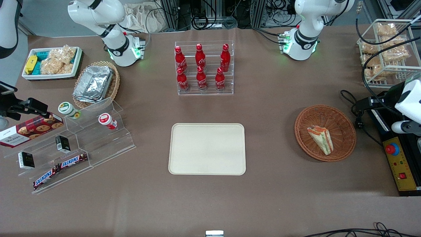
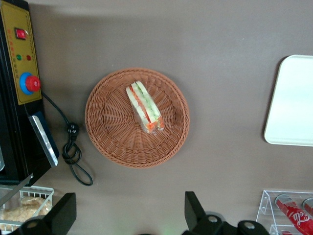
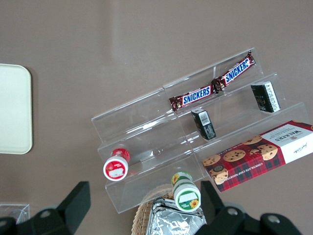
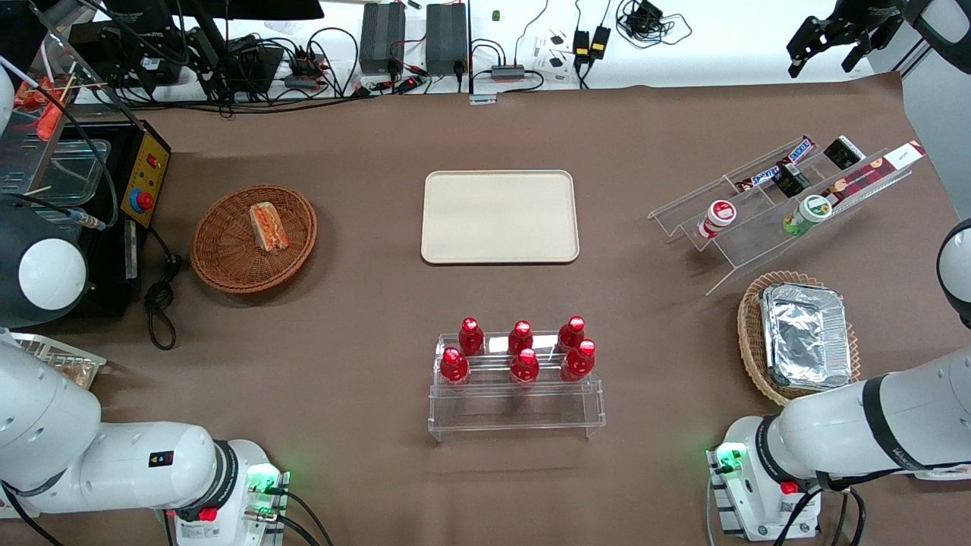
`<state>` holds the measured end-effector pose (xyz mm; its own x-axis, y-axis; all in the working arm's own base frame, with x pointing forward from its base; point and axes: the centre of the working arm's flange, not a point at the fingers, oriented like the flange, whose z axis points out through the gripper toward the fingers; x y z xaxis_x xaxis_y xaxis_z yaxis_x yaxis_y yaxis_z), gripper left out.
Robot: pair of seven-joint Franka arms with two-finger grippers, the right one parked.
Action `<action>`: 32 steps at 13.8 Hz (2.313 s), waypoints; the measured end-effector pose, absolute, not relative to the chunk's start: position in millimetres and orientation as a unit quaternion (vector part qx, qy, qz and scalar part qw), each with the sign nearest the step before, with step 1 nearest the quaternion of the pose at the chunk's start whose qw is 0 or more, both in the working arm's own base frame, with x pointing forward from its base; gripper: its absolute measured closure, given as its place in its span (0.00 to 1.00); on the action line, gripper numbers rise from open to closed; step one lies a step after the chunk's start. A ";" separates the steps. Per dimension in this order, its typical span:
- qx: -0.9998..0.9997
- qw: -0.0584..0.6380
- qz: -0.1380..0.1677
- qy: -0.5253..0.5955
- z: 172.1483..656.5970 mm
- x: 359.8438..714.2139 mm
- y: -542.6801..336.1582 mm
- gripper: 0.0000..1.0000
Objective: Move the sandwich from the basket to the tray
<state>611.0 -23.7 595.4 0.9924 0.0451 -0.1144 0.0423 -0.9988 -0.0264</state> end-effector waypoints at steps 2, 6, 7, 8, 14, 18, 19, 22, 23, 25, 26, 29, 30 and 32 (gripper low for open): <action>-0.997 0.013 0.071 -0.027 565.2 614.2 -16.7 0.00; -0.997 0.013 0.071 -0.036 487.1 618.9 -3.8 0.00; -0.997 0.012 0.063 -0.039 468.0 619.3 0.2 0.00; -0.997 0.012 0.058 -0.044 450.5 618.6 5.9 0.00; -0.985 0.012 0.043 -0.166 347.8 621.7 8.4 0.00; -0.969 0.005 0.023 -0.244 300.3 630.4 -4.2 0.00; -0.968 0.005 0.024 -0.251 292.2 629.6 -4.6 0.00; -0.968 0.015 0.033 -0.249 270.5 619.7 -5.1 0.00; -0.968 0.020 0.038 -0.247 263.4 615.8 -5.2 0.00; -0.969 0.025 0.038 -0.244 249.4 609.1 -5.2 0.01; -0.969 0.026 0.038 -0.243 243.4 605.8 -4.7 0.04; -0.970 0.031 0.037 -0.240 238.1 603.7 -3.2 0.23; -0.970 0.031 0.035 -0.239 238.7 604.3 -3.5 0.34; -0.970 0.030 0.032 -0.238 241.7 606.2 -5.3 0.55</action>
<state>606.2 -5.3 241.7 0.8849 0.4633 -0.0474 0.4596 -0.8852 -0.0727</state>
